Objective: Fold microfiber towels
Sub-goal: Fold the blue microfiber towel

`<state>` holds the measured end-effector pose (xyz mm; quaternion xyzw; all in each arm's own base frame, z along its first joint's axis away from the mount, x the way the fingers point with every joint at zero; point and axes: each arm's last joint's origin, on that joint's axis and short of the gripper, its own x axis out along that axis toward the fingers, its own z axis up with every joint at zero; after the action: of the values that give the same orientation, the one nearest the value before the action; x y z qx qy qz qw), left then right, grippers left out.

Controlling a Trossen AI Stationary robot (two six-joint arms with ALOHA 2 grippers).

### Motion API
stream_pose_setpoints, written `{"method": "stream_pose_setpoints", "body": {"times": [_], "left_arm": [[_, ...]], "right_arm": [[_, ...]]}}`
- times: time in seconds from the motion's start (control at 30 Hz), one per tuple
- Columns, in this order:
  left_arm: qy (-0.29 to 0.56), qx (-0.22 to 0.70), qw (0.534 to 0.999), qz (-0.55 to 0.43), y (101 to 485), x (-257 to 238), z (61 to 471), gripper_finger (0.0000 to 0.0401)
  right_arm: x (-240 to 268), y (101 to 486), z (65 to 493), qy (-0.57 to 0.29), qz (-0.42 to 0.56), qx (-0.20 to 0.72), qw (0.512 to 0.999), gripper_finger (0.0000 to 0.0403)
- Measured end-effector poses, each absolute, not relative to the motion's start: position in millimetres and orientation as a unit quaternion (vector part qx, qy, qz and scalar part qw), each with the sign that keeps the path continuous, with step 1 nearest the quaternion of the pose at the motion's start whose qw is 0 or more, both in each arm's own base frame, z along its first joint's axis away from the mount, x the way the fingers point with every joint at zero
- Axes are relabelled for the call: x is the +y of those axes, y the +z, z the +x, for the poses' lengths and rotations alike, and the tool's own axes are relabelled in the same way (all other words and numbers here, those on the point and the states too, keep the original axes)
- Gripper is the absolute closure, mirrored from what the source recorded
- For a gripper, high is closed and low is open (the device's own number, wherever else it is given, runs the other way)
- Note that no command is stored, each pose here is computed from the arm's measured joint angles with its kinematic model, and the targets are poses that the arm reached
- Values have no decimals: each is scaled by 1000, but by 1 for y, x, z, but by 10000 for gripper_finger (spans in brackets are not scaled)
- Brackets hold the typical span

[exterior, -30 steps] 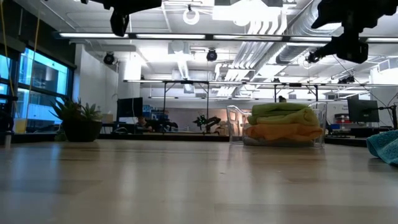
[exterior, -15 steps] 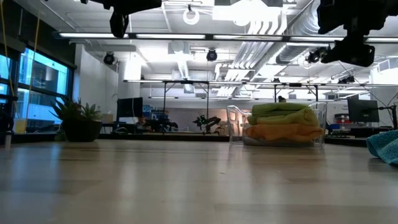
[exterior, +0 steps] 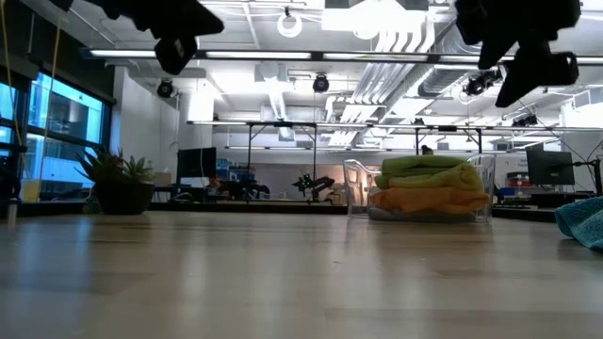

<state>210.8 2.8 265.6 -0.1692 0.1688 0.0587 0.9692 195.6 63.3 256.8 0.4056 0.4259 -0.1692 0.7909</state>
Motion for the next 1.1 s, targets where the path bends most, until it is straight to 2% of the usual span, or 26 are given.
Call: {"method": "stream_pose_setpoints", "body": {"times": [0.27, 0.47, 0.63, 0.87, 1.1], "left_arm": [[16, 179, 974, -135, 265, 1, 210, 401], [-29, 93, 985, -142, 258, -1, 205, 401], [-66, 32, 981, -177, 239, -3, 198, 401], [-61, 55, 977, -196, 222, -3, 194, 401], [-37, 51, 979, -196, 221, -2, 194, 401]], "right_arm": [[91, 272, 232, -185, 388, 513, 743, 142], [129, 269, 249, -153, 412, 566, 697, 142], [165, 253, 243, -165, 429, 622, 634, 142], [198, 218, 237, -274, 452, 638, 560, 142], [210, 184, 248, -293, 425, 651, 557, 142]]}}
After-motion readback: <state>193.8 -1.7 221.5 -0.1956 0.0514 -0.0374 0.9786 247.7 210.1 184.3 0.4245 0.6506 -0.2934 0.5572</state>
